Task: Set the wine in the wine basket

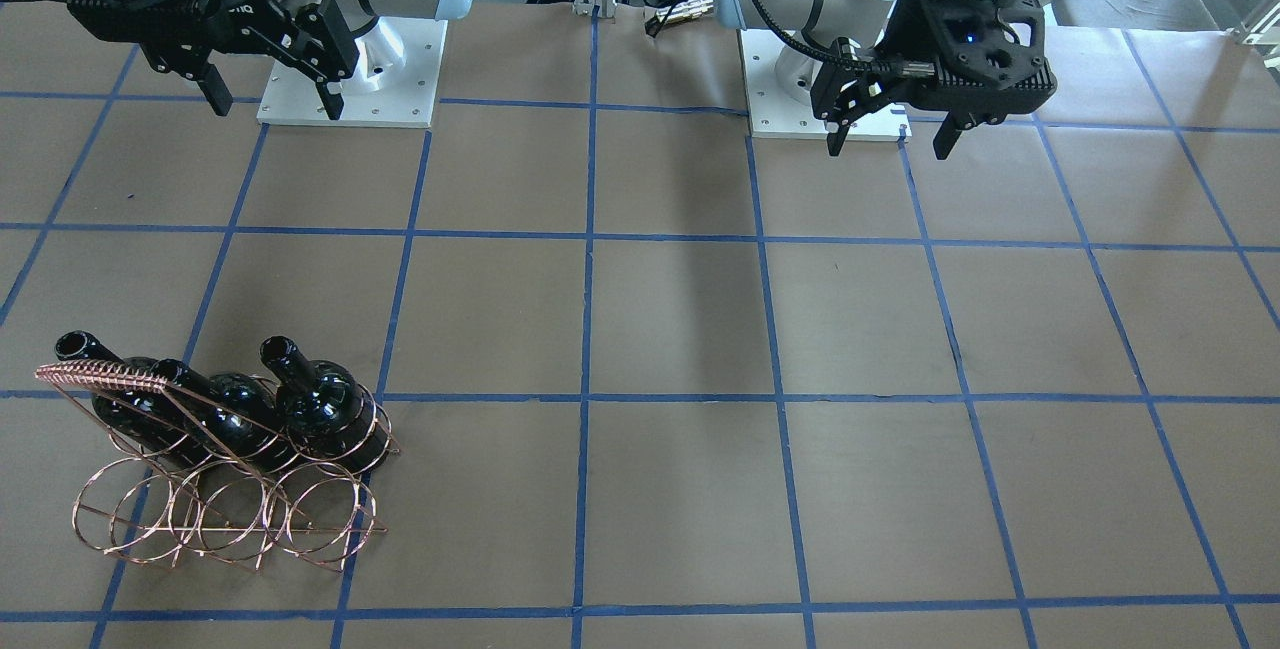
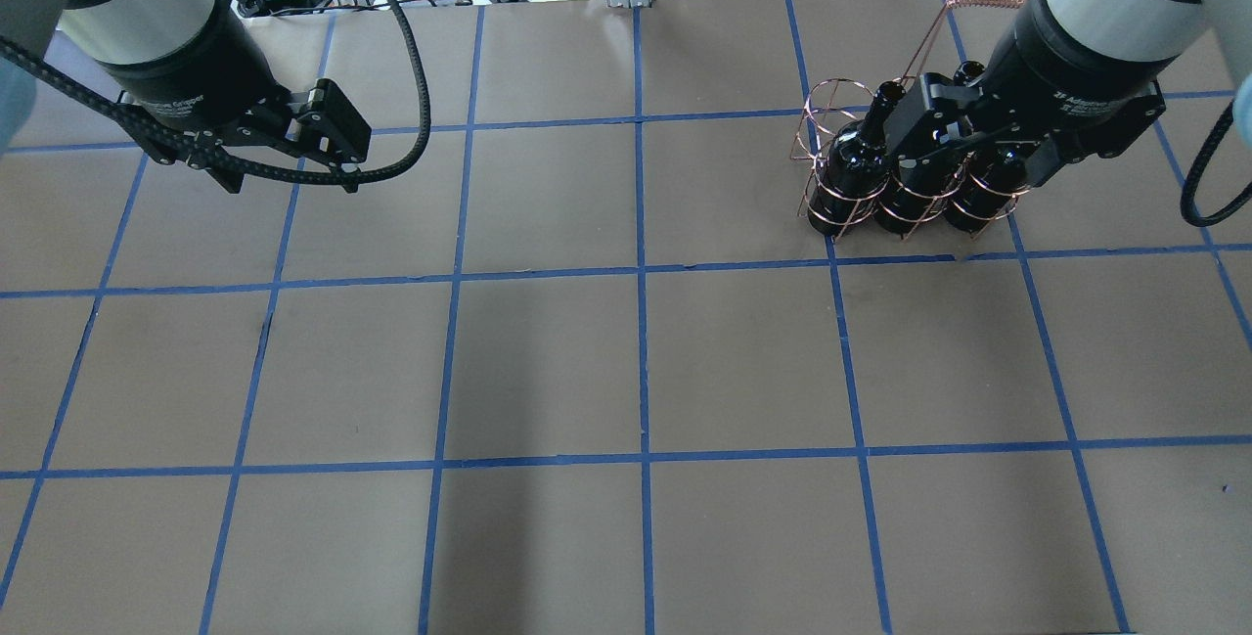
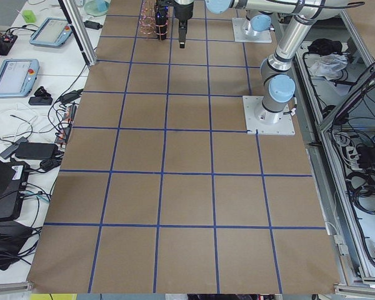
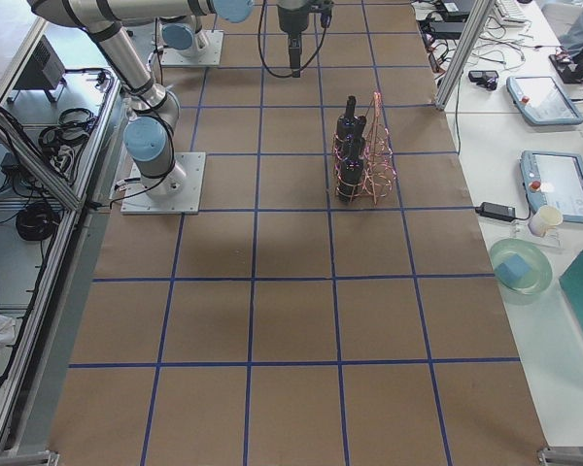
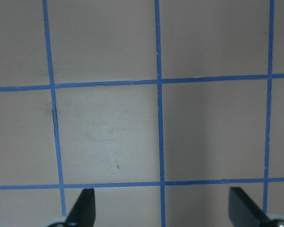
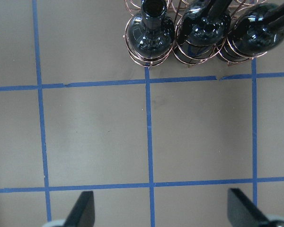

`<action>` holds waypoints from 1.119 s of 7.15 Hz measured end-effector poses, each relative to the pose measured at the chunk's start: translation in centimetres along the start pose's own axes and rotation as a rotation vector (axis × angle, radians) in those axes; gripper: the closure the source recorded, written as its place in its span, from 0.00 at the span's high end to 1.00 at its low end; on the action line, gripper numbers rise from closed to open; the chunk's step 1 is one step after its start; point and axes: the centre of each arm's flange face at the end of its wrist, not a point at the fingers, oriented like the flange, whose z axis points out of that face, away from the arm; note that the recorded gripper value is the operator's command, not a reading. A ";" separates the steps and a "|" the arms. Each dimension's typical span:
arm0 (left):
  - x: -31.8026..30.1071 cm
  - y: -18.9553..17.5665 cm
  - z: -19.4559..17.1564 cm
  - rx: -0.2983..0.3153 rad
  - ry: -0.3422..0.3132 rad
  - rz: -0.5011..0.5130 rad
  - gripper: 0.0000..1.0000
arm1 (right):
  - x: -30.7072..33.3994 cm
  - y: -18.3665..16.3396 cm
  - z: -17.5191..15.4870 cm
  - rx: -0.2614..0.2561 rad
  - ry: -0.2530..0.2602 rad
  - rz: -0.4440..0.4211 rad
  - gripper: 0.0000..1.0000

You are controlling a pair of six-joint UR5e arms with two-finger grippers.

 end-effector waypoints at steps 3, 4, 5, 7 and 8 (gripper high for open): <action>0.0 0.2 0.0 -0.009 -0.006 0.000 1.00 | -0.6 -2.9 -0.9 0.002 0.006 0.011 1.00; 0.0 0.3 -0.1 -0.010 -0.008 0.001 1.00 | -1.4 -3.6 -1.0 -0.010 0.011 0.011 1.00; -0.1 0.3 -0.1 -0.010 -0.009 0.001 1.00 | -2.0 -3.8 -1.1 -0.016 0.019 0.010 1.00; -0.1 0.3 0.0 -0.012 -0.009 0.000 1.00 | -2.4 -3.8 -1.0 -0.021 0.021 0.017 1.00; -0.1 0.3 0.0 -0.012 -0.010 0.000 1.00 | -2.4 -3.9 -1.0 -0.022 0.020 0.017 1.00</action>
